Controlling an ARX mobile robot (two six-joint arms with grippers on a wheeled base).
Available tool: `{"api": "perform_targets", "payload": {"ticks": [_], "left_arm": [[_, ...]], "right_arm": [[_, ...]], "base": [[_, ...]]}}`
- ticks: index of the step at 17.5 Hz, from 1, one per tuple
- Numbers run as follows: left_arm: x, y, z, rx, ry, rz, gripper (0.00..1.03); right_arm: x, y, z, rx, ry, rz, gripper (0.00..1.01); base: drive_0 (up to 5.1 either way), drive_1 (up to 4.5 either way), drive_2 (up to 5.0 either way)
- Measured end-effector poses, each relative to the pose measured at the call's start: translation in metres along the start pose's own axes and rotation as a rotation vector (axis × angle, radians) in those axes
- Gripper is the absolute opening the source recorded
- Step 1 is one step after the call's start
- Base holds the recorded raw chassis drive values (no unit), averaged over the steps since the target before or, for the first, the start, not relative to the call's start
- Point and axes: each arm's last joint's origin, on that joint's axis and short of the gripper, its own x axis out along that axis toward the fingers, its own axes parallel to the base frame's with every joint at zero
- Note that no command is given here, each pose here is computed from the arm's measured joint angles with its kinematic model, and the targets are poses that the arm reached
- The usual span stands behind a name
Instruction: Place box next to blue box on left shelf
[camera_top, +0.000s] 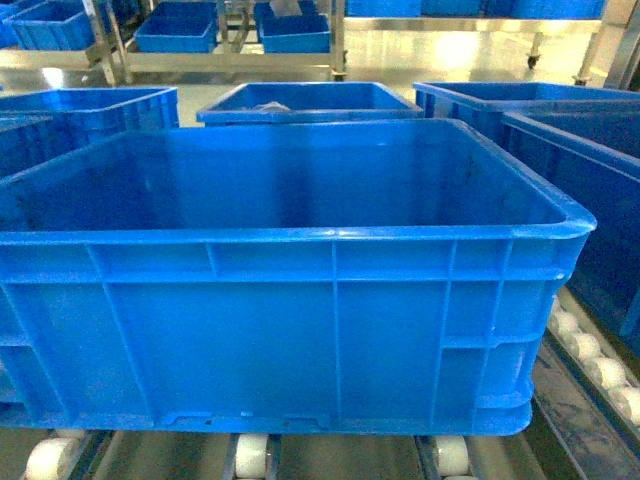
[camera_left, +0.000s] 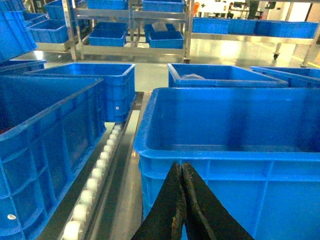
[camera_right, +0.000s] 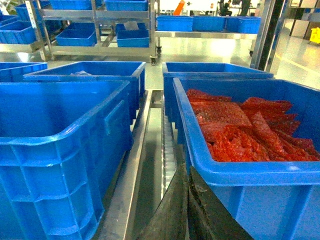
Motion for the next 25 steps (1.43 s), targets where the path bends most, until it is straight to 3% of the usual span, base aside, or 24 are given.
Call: {"api": "perform_targets", "payload": {"ticks": [7,9,10,12,18,22,25], "left_arm": [[-0.008,0.0,0.0,0.0,-0.002,0.0,0.02],[-0.01,0.0,-0.001,0.0,0.01,0.001,0.02],[-0.017,0.0,-0.007,0.0,0.053,-0.003,0.02],[-0.02,0.0,-0.001,0.001,-0.007,0.003,0.02],[-0.019,0.0,-0.003,0.002,0.008,0.001,0.02],[-0.019,0.0,-0.004,0.002,0.011,0.0,0.11],[-0.019,0.0,-0.004,0.002,0.011,0.0,0.49]], "right_arm": [[-0.007,0.0,0.0,0.0,0.0,0.0,0.01],[-0.015,0.0,-0.007,0.0,0.055,0.002,0.01],[-0.018,0.0,-0.002,0.0,-0.009,0.002,0.01],[-0.018,0.0,-0.004,0.0,0.019,0.0,0.01],[-0.018,0.0,-0.004,-0.002,0.011,0.0,0.03],[-0.018,0.0,-0.004,-0.002,0.01,0.0,0.18],[-0.018,0.0,-0.004,-0.001,0.01,0.0,0.56]], "base": [[0.0,0.0,0.0],[0.0,0.0,0.0],[0.0,0.0,0.0],[0.0,0.0,0.0],[0.0,0.0,0.0],[0.0,0.0,0.0],[0.0,0.0,0.0]]}}
